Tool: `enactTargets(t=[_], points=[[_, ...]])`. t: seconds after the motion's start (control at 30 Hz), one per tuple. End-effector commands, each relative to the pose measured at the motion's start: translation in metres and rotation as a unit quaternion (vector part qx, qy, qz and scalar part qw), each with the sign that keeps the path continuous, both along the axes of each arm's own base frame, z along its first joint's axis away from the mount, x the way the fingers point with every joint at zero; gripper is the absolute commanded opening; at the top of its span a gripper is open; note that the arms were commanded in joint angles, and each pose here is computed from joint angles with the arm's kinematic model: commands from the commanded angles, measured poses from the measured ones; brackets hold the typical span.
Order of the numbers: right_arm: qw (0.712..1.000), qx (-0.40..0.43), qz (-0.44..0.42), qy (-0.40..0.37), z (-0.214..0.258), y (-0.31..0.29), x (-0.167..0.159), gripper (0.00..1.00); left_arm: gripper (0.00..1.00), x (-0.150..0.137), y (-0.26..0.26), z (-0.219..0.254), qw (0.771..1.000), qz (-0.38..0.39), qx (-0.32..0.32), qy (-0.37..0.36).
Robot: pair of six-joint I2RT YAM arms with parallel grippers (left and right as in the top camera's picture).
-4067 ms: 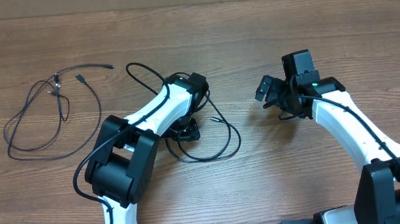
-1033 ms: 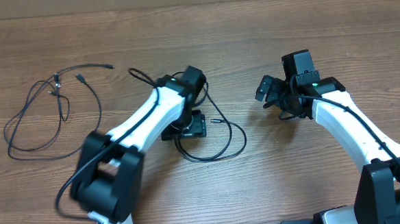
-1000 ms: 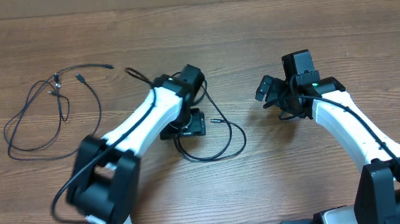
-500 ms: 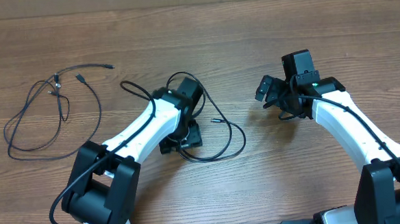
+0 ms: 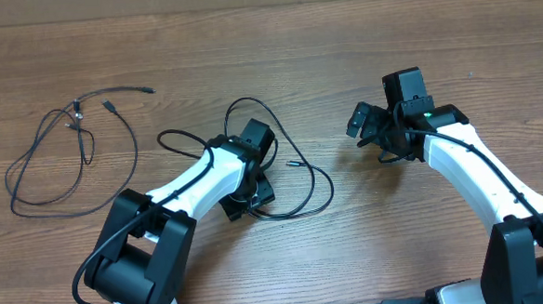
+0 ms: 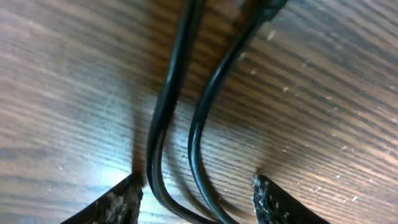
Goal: Untangle cables
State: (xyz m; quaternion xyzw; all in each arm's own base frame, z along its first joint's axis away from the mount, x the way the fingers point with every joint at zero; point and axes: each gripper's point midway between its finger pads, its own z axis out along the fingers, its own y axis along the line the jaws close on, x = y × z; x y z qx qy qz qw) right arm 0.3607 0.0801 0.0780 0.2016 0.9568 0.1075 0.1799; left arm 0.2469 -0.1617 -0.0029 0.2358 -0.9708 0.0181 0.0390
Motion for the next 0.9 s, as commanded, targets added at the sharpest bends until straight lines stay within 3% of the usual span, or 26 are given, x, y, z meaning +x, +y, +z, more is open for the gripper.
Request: enactTargets(t=[0.0, 0.17, 0.2, 0.57, 0.87], points=[[1.000, -0.004, 0.002, -0.006, 0.002, 0.000, 0.002, 1.00, 0.56, -0.011, -0.010, -0.006, 0.999, 0.047, 0.001, 0.012], [1.000, -0.004, 0.002, -0.006, 0.002, 0.000, 0.002, 1.00, 0.09, -0.011, -0.028, -0.009, 1.000, 0.022, -0.007, -0.012], [1.000, -0.004, 0.002, -0.006, 0.002, 0.000, 0.002, 1.00, 0.04, -0.011, -0.028, -0.009, 1.000, 0.018, -0.001, -0.018], [1.000, -0.004, 0.002, -0.006, 0.002, 0.000, 0.002, 1.00, 0.04, 0.012, 0.021, 0.028, 0.999, -0.018, 0.036, -0.025], [1.000, -0.004, 0.002, -0.006, 0.002, 0.000, 0.002, 1.00, 0.04, 0.046, 0.022, 0.089, 0.975, -0.162, -0.001, -0.153]])
